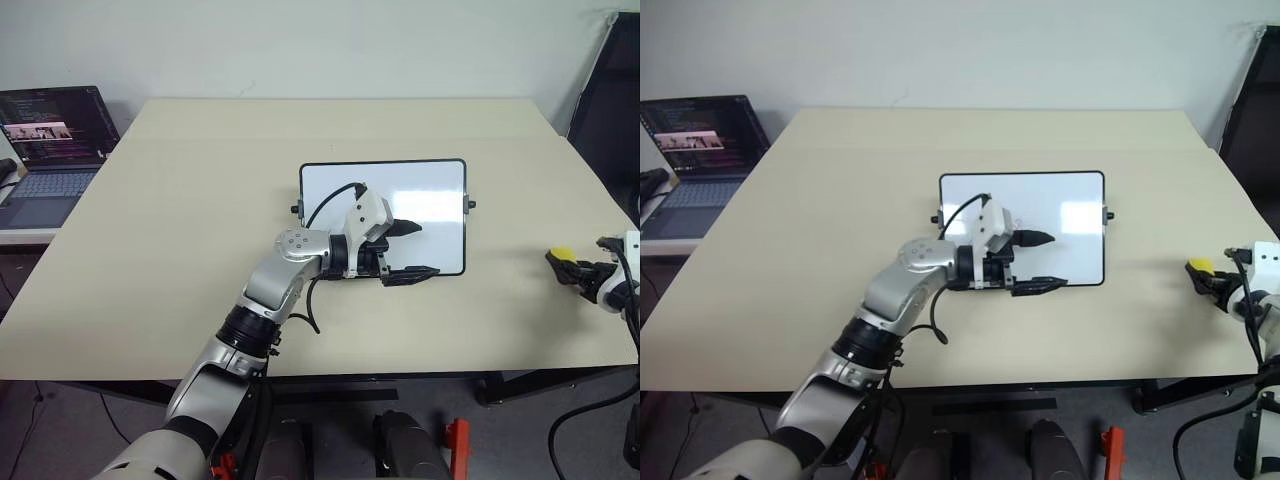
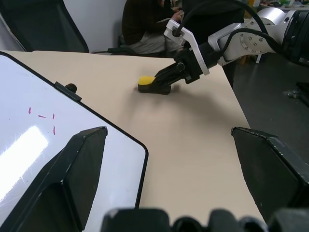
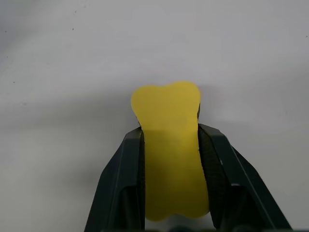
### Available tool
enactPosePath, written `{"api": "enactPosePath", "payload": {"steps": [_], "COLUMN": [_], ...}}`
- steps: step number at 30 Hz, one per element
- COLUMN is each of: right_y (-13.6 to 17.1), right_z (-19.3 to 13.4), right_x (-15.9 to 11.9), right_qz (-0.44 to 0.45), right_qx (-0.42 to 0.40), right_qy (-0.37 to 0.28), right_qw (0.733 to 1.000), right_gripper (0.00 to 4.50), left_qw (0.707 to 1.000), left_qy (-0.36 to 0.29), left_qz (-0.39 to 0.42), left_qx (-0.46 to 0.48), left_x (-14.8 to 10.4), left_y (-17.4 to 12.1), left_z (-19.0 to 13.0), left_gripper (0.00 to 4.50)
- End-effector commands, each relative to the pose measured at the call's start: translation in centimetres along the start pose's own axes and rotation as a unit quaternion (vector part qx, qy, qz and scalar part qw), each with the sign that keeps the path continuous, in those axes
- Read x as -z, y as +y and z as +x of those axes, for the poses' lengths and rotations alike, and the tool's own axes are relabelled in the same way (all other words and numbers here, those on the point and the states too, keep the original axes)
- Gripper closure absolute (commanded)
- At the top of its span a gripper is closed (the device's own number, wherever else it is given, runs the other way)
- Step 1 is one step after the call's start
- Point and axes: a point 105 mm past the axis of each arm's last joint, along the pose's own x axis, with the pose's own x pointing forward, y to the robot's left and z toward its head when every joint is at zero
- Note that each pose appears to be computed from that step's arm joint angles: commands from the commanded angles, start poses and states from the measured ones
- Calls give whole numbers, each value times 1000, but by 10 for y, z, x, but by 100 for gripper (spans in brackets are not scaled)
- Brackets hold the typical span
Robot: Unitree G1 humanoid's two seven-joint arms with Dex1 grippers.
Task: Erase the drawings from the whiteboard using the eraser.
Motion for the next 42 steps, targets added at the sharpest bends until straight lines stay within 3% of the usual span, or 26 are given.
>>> {"api": "enactPosePath", "payload": {"steps": [1, 5, 8, 14, 17, 20, 22, 29, 42], "right_y": [14, 56, 109, 195, 237, 299, 324, 360, 367], "right_z": [-16, -38, -57, -64, -58, -44, -34, -6, 42], "right_x": [-49, -87, -121, -153, -159, -132, -114, -79, -60], "right_qz": [-23, -72, -125, -199, -226, -298, -307, -379, -403], "right_qx": [-34, -105, -175, -274, -315, -364, -380, -383, -361], "right_qy": [-87, -143, -191, -233, -245, -247, -248, -260, -230], "right_qw": [995, 981, 958, 912, 889, 847, 837, 802, 809], "right_gripper": [330, 331, 331, 331, 331, 333, 333, 333, 333], "left_qw": [1000, 998, 996, 987, 980, 975, 972, 971, 970], "left_qy": [-15, -9, 7, 28, 35, 54, 70, 61, 57], "left_qz": [25, 40, 57, 73, 73, 68, 69, 47, 37], "left_qx": [-10, -39, -67, -140, -183, -206, -214, -228, -236], "left_x": [-15, -19, -20, -18, -13, -1, 7, 15, 18], "left_y": [5, 17, 23, 26, 27, 17, 12, 4, 3], "left_z": [-10, -32, -65, -124, -151, -176, -183, -182, -183], "left_gripper": [0, 0, 0, 0, 0, 0, 0, 0, 0]}}
